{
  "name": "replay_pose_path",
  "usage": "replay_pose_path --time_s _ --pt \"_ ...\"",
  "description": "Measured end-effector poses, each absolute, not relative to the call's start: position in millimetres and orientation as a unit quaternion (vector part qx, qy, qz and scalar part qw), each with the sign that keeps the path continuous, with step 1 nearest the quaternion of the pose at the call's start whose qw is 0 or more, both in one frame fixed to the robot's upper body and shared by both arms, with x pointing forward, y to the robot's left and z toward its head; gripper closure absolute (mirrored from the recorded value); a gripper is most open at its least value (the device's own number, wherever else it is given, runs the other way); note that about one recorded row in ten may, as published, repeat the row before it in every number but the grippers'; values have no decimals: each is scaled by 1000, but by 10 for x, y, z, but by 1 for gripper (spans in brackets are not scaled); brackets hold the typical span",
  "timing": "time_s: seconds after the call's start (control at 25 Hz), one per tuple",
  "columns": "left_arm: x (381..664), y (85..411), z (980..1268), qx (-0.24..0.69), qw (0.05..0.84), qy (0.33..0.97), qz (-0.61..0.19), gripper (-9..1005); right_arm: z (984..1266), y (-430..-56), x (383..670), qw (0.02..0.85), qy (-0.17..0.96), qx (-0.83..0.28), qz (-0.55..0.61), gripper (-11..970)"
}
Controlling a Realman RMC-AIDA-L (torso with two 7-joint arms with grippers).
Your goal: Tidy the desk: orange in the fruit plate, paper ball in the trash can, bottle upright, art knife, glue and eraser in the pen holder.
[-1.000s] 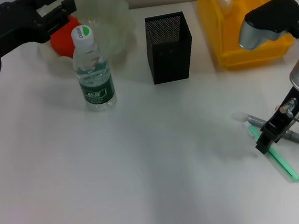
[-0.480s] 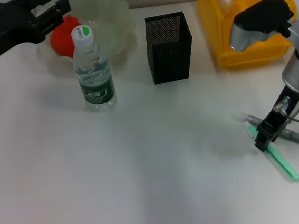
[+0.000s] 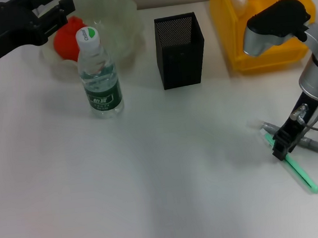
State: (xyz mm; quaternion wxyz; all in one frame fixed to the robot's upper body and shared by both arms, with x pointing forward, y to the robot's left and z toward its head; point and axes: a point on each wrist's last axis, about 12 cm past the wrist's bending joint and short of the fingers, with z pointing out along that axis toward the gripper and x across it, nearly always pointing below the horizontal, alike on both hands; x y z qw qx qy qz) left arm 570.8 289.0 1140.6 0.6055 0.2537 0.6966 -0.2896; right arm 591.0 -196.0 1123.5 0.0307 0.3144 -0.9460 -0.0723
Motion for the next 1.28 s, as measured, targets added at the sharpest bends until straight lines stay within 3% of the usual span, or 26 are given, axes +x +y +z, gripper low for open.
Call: replay_pose_path --time_s 0.4,0.64,0.72,0.88,0.96,1.12,1.28 --pt "5650 2926 11379 250 605 696 -293 479 11237 -1987 5877 29 -947 309 -86 819" --pt "5583 3016 11426 237 626 678 -303 479 11629 -2251 5836 -53 -930 298 -209 867" --pt "5556 3070 11459 231 635 670 -307 479 11803 -2502 5810 -118 -891 299 -322 867" --pt "5539 3102 11471 228 644 662 -309 479 11812 -2747 5824 -207 -833 284 -427 867" --pt "5518 3117 11443 218 655 651 -314 479 11724 -2879 5847 -304 -777 252 -490 867" --pt "5489 3129 11351 196 668 641 -324 479 11399 -2844 5946 -527 -687 210 -454 867" --pt "5451 3146 11267 179 683 627 -329 480 11270 -2577 6044 -583 -673 238 -388 867"
